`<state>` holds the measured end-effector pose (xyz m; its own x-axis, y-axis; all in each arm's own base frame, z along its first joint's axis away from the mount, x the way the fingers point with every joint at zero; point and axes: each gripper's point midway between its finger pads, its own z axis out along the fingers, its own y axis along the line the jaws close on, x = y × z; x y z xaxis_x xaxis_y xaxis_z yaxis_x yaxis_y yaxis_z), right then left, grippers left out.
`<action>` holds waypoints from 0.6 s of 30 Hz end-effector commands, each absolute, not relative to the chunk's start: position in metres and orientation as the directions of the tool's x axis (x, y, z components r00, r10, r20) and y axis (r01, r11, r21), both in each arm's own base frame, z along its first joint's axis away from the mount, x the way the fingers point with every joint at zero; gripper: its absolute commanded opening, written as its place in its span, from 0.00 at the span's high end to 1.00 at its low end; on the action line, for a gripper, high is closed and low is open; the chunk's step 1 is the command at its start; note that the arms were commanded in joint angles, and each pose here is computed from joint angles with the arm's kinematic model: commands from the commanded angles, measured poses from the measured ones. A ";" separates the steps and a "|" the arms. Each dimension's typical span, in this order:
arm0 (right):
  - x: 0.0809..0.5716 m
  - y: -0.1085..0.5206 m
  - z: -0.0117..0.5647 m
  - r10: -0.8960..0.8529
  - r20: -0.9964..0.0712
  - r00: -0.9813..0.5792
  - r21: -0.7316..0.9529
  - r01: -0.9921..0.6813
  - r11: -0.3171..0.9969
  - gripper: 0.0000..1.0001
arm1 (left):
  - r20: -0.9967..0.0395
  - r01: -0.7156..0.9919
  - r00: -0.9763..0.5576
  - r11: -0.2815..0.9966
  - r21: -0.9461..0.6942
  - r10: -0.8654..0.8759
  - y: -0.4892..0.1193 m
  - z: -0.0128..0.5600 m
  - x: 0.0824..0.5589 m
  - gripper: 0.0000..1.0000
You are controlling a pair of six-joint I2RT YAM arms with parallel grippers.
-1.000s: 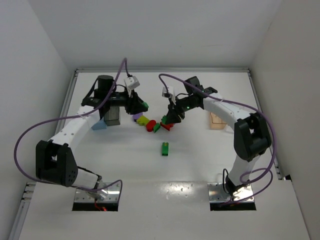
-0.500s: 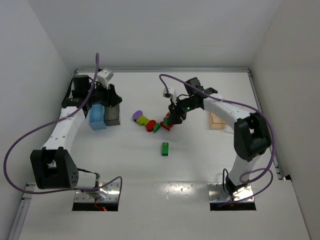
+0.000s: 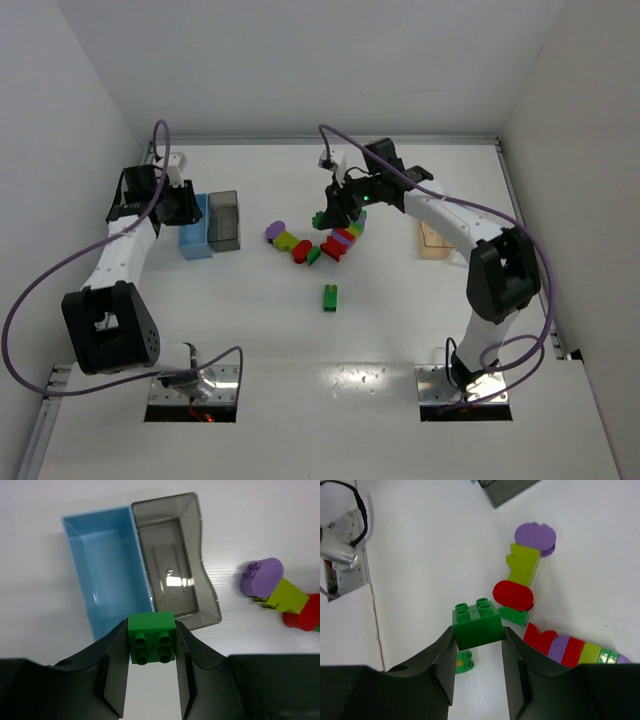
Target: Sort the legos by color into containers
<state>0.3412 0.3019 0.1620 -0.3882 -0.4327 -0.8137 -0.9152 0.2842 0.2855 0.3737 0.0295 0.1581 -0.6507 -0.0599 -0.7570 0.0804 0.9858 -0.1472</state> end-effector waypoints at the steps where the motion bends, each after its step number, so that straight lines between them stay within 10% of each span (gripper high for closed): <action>1: 0.353 0.321 0.197 -0.374 -0.858 -0.351 0.255 -0.925 0.283 1.00 | -0.721 -0.046 -0.678 0.988 -0.148 -0.140 0.053 0.141 0.375 0.92; 7: 0.364 0.333 0.208 -0.349 -0.865 -0.361 0.264 -0.918 0.295 1.00 | -0.671 -0.098 -0.717 0.980 -0.173 -0.190 0.066 0.118 0.382 0.89; 18: 0.374 0.353 0.208 -0.340 -0.866 -0.367 0.263 -0.912 0.315 1.00 | -0.647 -0.089 -0.735 0.975 -0.205 -0.203 0.064 0.108 0.386 0.52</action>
<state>0.3618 0.3371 0.1825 -0.4183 -0.3824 -0.8239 -0.8963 0.3211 0.3060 0.3720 0.0597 0.0870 -0.7767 -0.1913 -0.6001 -0.0935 0.9772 -0.1905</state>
